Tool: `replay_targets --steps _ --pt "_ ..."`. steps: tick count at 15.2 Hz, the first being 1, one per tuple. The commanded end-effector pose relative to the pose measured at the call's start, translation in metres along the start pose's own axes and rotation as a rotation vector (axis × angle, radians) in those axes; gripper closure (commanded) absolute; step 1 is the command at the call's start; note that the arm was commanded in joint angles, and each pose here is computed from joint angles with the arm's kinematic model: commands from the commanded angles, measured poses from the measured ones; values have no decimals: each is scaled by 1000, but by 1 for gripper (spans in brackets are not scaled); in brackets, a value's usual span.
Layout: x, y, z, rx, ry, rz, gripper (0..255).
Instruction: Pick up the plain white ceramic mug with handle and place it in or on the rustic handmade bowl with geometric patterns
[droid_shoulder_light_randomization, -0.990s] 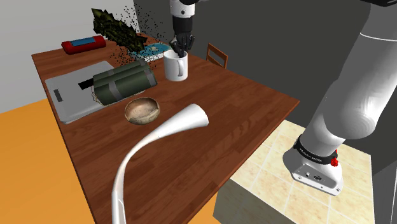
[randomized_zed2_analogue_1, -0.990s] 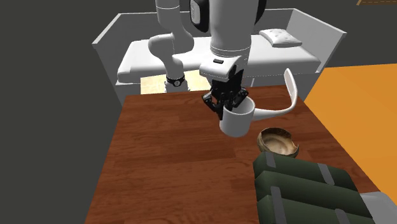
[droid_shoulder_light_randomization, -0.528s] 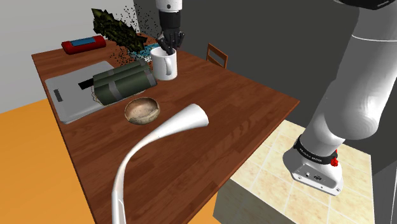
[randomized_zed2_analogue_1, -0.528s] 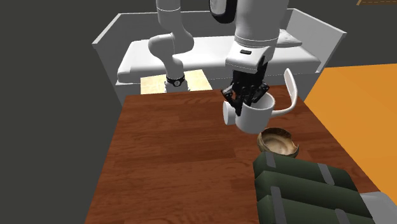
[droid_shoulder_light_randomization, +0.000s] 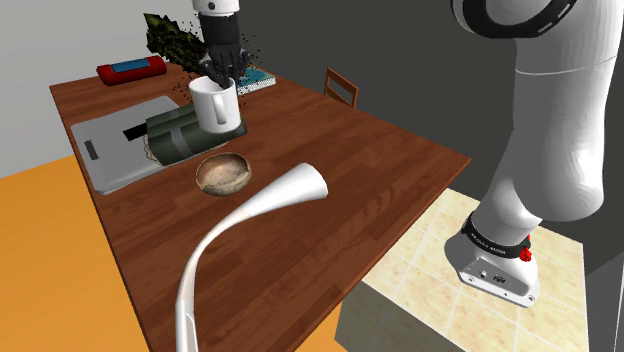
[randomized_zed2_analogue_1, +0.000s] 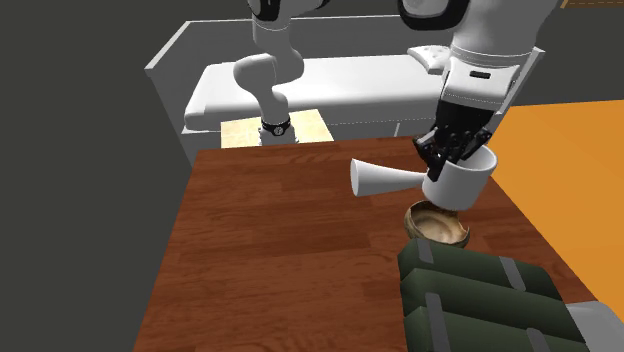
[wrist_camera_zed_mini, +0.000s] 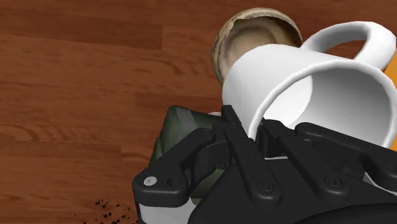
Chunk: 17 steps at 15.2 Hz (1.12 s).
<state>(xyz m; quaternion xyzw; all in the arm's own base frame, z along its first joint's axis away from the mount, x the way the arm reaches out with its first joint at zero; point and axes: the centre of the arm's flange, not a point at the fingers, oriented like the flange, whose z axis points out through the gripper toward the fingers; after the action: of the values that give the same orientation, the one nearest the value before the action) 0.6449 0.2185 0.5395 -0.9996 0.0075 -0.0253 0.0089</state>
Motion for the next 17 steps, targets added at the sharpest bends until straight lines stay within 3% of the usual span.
replay_targets --steps 1,17 --pt "7 -31 -3 0 1 1 255" --pt "2 -29 81 0 1 1 255"
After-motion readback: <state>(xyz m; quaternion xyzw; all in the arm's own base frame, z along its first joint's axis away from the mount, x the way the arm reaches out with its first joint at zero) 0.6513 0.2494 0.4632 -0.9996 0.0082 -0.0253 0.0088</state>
